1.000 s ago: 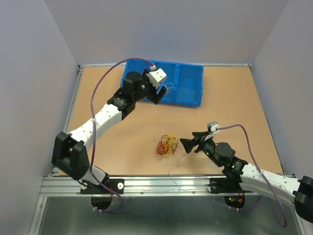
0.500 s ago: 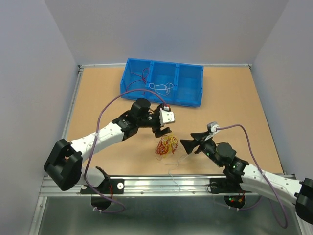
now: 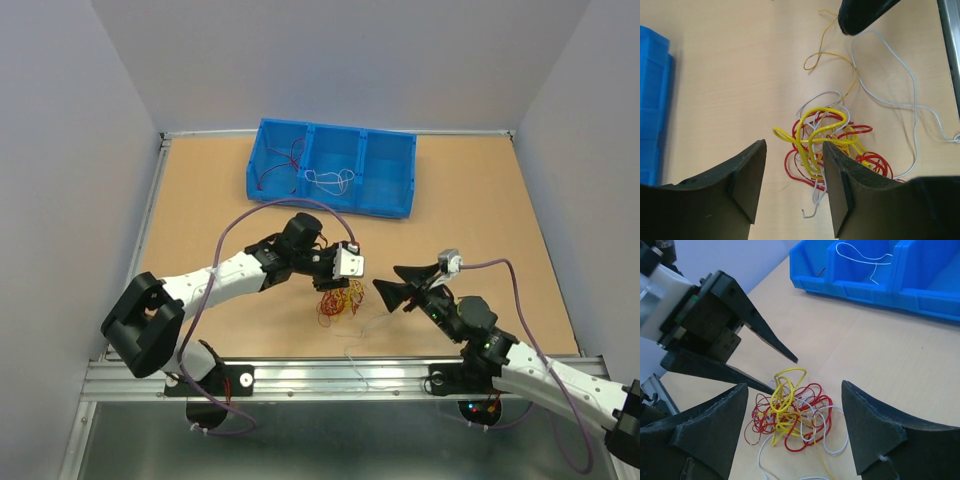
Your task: Untangle the cables
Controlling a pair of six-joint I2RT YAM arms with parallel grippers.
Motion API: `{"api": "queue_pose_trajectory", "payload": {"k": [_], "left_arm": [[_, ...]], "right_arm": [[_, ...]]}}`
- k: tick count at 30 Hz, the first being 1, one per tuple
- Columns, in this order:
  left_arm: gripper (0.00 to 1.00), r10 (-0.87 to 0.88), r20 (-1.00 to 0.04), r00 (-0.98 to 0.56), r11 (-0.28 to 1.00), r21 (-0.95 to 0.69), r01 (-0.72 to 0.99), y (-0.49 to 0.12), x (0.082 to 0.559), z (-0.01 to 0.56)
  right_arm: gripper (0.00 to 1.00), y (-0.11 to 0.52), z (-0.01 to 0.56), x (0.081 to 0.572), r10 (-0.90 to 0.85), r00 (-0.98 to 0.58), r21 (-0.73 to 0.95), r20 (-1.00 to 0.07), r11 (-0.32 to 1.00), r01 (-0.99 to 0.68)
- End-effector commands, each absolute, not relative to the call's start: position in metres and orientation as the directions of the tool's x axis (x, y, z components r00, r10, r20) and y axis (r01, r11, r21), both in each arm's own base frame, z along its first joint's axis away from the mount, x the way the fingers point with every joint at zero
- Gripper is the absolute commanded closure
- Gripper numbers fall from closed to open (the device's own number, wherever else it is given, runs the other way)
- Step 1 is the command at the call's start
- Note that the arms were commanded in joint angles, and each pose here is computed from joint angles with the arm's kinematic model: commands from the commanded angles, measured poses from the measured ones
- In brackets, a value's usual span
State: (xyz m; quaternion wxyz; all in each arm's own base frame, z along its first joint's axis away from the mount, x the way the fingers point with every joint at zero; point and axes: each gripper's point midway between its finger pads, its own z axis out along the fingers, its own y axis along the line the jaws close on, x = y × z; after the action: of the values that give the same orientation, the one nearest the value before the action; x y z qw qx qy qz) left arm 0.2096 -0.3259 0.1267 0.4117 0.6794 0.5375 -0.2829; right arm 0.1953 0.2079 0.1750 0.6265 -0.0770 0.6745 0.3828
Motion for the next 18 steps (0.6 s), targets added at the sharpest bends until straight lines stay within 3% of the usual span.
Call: {"api": "queue_pose_trajectory", "payload": {"k": [1, 4, 5, 6, 7, 9, 12, 18], "left_arm": [[0.42, 0.497, -0.818, 0.289, -0.111, 0.271, 0.956, -0.335, 0.212, 0.132], [0.48, 0.515, -0.808, 0.284, -0.133, 0.252, 0.958, -0.335, 0.210, 0.125], [0.62, 0.518, -0.805, 0.290, -0.145, 0.252, 0.957, -0.336, 0.208, 0.124], [0.70, 0.521, -0.803, 0.290, -0.150, 0.248, 0.957, -0.335, 0.207, 0.123], [0.87, 0.517, -0.804, 0.294, -0.156, 0.250, 0.956, -0.336, 0.206, 0.125], [1.00, 0.509, -0.806, 0.301, -0.155, 0.258, 0.954, -0.335, 0.205, 0.129], [1.00, 0.467, -0.825, 0.318, -0.132, 0.291, 0.948, -0.336, 0.204, 0.146], [1.00, 0.364, -0.864, 0.347, -0.110, 0.330, 0.937, -0.332, 0.190, 0.188]], "right_arm": [[0.20, 0.204, 0.170, 0.196, 0.380, -0.199, 0.422, -0.903, 0.704, -0.571], [0.20, 0.203, 0.169, 0.196, 0.382, -0.197, 0.423, -0.903, 0.706, -0.568], [0.20, 0.202, 0.168, 0.196, 0.382, -0.196, 0.423, -0.903, 0.709, -0.565], [0.20, 0.202, 0.169, 0.197, 0.383, -0.195, 0.423, -0.903, 0.711, -0.562], [0.20, 0.201, 0.168, 0.197, 0.381, -0.195, 0.421, -0.904, 0.712, -0.562], [0.20, 0.203, 0.169, 0.196, 0.379, -0.194, 0.419, -0.905, 0.707, -0.570], [0.20, 0.204, 0.167, 0.194, 0.365, -0.192, 0.405, -0.911, 0.702, -0.586], [0.13, 0.229, 0.185, 0.161, 0.357, -0.136, 0.319, -0.924, 0.526, -0.789]]}}
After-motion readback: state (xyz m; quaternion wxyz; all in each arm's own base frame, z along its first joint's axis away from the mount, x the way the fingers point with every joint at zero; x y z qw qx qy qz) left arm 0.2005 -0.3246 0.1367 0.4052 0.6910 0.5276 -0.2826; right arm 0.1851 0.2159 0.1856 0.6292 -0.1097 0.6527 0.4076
